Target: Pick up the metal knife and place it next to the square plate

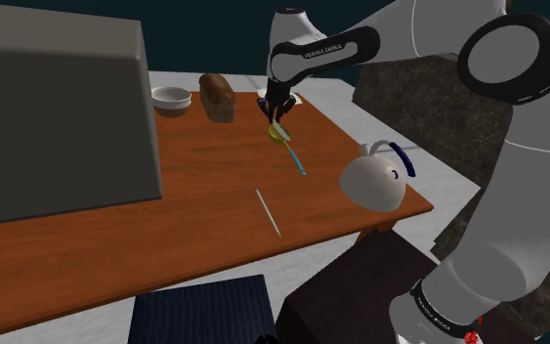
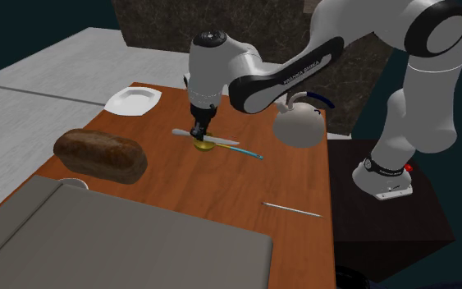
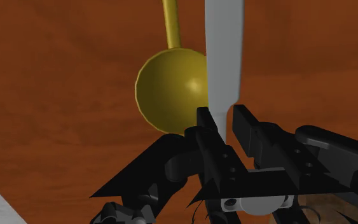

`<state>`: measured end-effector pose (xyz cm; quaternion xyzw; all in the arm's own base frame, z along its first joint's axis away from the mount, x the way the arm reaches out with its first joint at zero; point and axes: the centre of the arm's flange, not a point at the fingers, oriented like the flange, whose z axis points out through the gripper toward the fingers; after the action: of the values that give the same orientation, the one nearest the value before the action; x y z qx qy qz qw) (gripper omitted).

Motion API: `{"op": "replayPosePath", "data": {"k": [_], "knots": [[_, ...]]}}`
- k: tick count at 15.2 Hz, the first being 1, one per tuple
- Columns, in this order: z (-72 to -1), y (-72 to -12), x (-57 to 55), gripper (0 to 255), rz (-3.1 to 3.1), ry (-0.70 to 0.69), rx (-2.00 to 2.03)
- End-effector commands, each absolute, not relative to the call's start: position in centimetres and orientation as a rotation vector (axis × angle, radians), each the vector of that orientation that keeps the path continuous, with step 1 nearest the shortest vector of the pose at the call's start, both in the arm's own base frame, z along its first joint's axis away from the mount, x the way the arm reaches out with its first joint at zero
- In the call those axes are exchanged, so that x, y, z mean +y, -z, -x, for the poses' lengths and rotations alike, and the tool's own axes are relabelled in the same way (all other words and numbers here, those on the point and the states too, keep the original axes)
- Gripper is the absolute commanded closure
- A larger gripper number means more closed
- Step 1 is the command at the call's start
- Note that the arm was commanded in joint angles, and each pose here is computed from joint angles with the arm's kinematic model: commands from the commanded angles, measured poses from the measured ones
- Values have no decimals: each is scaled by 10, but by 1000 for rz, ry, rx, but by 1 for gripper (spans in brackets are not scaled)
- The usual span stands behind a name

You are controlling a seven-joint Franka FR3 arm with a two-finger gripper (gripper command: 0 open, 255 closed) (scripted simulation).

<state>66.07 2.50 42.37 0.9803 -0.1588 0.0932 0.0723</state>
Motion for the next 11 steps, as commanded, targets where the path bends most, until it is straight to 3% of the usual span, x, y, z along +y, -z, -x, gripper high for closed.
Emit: {"op": "replayPosePath", "data": {"k": [1,11], "knots": [[-667,-425,-2,255,-2946,-280,-475],[-696,-426,-131,255,-2946,-280,-475]]}}
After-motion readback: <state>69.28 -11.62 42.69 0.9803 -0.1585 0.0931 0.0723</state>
